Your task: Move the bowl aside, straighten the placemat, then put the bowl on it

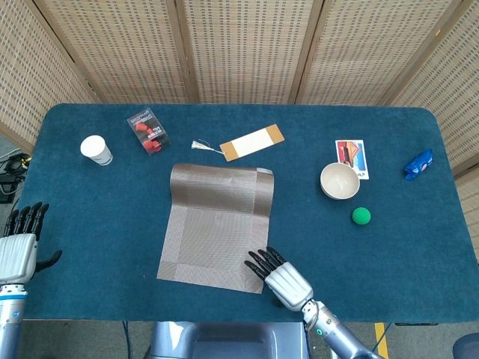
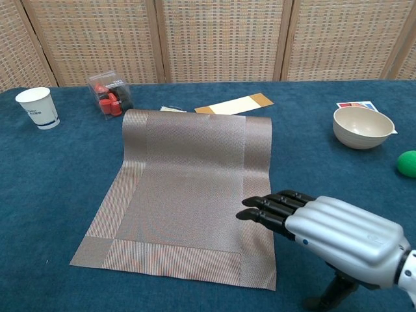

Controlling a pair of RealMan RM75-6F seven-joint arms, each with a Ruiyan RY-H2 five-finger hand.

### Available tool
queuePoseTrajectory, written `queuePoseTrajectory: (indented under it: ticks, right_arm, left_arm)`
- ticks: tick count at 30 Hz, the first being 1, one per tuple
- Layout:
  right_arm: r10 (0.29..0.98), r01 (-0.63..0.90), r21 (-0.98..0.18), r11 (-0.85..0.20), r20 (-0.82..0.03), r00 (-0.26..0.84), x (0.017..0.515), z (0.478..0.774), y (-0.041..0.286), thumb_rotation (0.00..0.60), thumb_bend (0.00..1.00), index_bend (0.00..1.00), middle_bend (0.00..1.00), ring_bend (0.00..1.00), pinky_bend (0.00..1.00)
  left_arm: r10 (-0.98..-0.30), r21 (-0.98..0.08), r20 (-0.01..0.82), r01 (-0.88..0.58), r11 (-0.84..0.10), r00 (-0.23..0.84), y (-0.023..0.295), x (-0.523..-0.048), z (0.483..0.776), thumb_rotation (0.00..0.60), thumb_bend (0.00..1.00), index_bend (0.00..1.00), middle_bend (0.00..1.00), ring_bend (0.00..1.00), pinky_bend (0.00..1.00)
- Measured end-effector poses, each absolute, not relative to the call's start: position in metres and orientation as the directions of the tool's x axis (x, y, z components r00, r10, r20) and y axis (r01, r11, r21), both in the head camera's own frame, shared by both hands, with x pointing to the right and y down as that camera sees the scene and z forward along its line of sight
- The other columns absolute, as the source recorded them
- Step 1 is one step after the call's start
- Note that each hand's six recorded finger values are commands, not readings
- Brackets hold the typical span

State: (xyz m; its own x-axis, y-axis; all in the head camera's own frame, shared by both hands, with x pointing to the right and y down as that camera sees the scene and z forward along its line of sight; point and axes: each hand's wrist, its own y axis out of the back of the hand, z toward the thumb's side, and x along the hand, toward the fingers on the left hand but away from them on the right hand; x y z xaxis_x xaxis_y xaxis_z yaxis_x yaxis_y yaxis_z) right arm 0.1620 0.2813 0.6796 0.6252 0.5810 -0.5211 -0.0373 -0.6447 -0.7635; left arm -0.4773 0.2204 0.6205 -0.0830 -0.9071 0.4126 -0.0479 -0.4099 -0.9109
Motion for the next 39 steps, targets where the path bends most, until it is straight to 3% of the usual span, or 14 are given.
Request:
queuePoseTrajectory:
  ticks: [17, 20, 31, 39]
  right_arm:
    - [0.617, -0.007, -0.778, -0.628, -0.503, 0.605, 0.153, 0.693, 0.274, 0.6, 0.0, 0.09, 0.0, 0.0, 0.01]
    - [0.625, 0.01, -0.777, -0.629, -0.498, 0.601, 0.15, 0.695, 0.272, 0.6, 0.05, 0.1, 0.0, 0.0, 0.01]
    - [0.631, 0.066, -0.76, -0.646, -0.483, 0.607, 0.137, 0.704, 0.273, 0.6, 0.41, 0.16, 0.0, 0.0, 0.04]
    - [0.655, 0.139, -0.764, -0.63, -0.428, 0.623, 0.128, 0.696, 0.272, 0.6, 0.46, 0.19, 0.0, 0.0, 0.06]
  left_arm:
    - [-0.901, -0.905, 0.426, -0.044, -0.424, -0.083, 0.222, -0.477, 0.625, 0.6, 0.21, 0.0, 0.0, 0.0, 0.0]
    - [-0.902, -0.906, 0.423, -0.044, -0.421, -0.084, 0.222, -0.476, 0.624, 0.6, 0.21, 0.0, 0.0, 0.0, 0.0]
    - [-0.897, -0.902, 0.431, -0.047, -0.429, -0.093, 0.221, -0.479, 0.626, 0.6, 0.21, 0.0, 0.0, 0.0, 0.0]
    - [-0.895, -0.9, 0.435, -0.051, -0.432, -0.095, 0.221, -0.479, 0.628, 0.6, 0.21, 0.0, 0.0, 0.0, 0.0]
